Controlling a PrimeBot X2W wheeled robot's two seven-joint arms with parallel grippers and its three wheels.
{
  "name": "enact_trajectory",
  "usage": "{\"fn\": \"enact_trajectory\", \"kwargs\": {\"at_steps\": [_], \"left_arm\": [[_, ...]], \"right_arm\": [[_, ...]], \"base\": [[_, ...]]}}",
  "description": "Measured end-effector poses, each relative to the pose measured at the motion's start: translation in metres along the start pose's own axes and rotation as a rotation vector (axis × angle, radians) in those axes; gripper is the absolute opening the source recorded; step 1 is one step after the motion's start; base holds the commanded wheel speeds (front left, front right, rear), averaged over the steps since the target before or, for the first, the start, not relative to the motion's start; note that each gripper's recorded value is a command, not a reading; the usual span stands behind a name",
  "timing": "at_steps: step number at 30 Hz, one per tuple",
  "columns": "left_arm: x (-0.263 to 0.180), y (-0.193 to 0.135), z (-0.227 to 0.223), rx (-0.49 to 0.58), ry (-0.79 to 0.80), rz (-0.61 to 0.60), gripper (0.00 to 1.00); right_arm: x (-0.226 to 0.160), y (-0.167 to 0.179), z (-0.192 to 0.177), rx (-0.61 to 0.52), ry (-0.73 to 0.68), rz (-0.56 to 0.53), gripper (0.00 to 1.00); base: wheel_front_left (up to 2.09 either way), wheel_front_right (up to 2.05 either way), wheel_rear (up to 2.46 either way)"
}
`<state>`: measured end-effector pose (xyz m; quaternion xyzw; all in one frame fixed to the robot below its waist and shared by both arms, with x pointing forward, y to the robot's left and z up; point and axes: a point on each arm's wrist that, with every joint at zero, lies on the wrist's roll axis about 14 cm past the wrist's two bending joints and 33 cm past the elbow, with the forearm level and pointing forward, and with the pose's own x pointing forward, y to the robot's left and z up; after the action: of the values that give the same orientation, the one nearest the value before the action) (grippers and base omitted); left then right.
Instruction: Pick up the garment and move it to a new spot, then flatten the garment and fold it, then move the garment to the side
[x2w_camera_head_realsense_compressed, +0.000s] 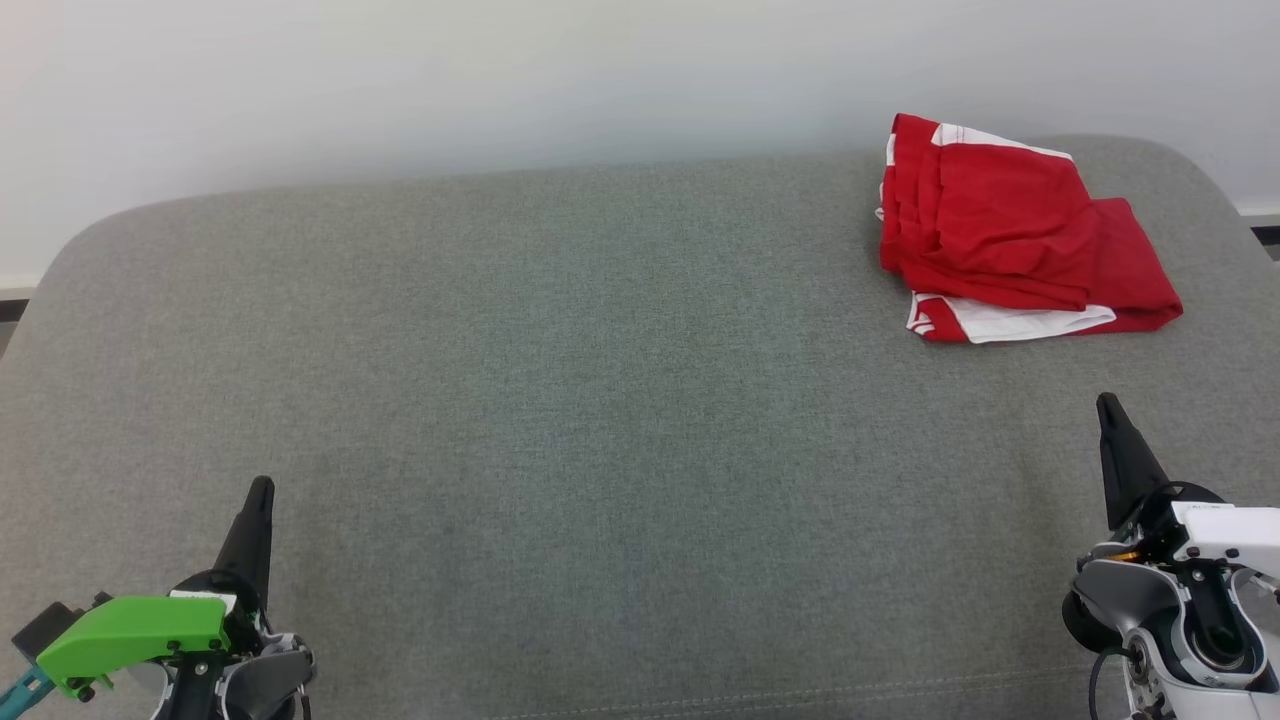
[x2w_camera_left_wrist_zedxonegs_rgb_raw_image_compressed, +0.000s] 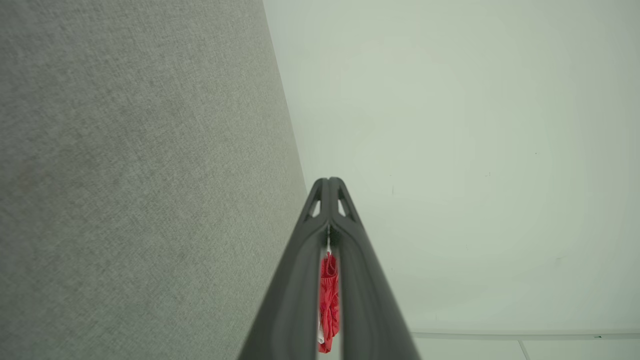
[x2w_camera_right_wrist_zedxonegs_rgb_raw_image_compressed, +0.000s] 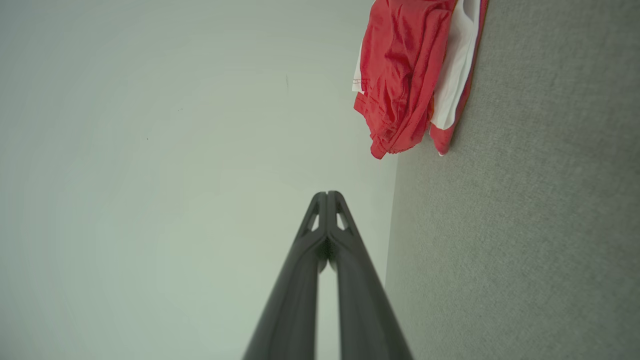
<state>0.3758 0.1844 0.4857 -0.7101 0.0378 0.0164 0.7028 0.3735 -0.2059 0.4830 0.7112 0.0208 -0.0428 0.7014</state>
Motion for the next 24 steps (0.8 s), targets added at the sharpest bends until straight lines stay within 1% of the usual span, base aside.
{"fn": "enact_trajectory", "kwargs": {"at_steps": [24], "left_arm": [[0.0, 0.0003, 0.0003, 0.0, -0.001, 0.001, 0.0]], "right_arm": [[-0.0001, -0.0005, 0.0001, 0.0, 0.0, -0.001, 0.0]], "base": [[0.0, 0.0, 0.0]]}}
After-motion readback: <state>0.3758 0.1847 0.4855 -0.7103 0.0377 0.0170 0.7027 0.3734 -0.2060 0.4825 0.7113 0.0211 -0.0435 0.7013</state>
